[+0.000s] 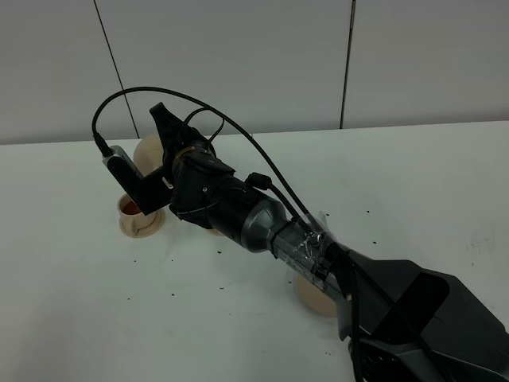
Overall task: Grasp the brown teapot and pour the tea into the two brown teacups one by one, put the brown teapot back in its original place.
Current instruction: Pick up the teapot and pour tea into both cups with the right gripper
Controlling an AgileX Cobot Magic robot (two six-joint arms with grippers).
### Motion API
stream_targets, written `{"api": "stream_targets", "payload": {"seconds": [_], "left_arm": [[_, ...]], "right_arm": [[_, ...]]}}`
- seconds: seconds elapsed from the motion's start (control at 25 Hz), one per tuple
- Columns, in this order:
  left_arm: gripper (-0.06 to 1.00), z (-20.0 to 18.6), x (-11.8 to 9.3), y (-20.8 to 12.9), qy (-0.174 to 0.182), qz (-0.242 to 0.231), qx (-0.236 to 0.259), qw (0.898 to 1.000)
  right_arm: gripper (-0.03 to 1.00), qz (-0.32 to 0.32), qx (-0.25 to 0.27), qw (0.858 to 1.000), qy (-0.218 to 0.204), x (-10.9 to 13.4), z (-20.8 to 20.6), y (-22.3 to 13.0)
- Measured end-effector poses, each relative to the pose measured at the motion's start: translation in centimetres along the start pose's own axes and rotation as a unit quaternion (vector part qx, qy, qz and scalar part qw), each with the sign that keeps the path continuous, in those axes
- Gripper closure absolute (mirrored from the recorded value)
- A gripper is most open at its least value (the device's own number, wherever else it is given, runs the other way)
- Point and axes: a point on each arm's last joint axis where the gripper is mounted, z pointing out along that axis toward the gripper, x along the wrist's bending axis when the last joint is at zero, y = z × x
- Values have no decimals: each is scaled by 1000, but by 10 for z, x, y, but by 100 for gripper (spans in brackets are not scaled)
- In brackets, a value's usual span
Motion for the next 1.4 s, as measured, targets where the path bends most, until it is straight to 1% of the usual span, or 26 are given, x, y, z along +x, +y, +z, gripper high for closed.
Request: {"api": "stream_targets", "payload": {"seconds": [1.4], "left_arm": [[71, 0, 0, 0, 0, 0, 0, 1000]], "right_arm": [[87, 8, 2, 1000, 5, 1, 0, 0]]}}
